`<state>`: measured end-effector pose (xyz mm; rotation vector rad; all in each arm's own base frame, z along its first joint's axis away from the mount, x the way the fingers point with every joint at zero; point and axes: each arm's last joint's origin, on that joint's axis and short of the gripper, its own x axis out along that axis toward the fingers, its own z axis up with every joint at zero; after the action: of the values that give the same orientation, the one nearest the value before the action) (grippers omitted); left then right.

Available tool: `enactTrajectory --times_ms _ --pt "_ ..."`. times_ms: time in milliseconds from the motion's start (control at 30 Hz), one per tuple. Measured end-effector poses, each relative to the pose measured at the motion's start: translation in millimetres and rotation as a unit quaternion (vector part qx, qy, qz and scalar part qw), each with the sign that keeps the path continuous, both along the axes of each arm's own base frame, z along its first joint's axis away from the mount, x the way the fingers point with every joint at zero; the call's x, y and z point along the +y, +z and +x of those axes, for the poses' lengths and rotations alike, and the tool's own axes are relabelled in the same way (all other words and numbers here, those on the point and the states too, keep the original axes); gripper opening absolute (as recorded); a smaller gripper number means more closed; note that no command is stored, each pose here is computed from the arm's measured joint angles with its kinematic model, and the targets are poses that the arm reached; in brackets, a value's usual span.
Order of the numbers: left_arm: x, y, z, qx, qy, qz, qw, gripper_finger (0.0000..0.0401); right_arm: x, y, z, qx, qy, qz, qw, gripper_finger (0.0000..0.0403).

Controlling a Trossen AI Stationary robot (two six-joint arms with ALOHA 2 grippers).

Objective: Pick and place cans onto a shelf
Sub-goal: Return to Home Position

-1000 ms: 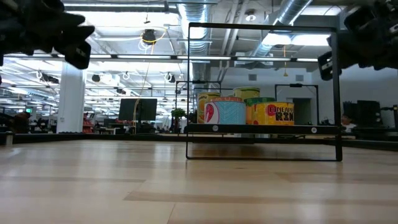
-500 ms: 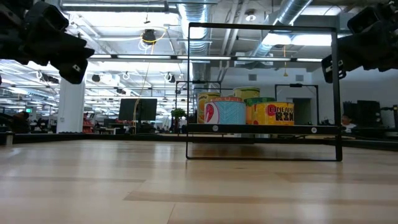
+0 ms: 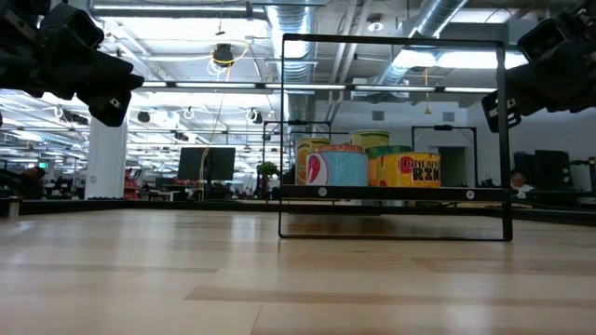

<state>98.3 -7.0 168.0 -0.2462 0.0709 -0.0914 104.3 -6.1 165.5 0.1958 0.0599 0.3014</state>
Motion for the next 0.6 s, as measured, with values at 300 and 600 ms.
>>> enactTrajectory --times_ms 300,600 --pt "0.0 0.0 0.0 0.0 0.0 -0.001 1.0 0.0091 0.0 -1.7 -0.1 0.01 0.0 0.002 1.0 0.0044" --pt "0.0 -0.1 0.0 0.0 0.0 0.0 1.0 0.0091 0.0 -1.8 -0.1 0.011 0.0 0.002 1.0 0.0044"
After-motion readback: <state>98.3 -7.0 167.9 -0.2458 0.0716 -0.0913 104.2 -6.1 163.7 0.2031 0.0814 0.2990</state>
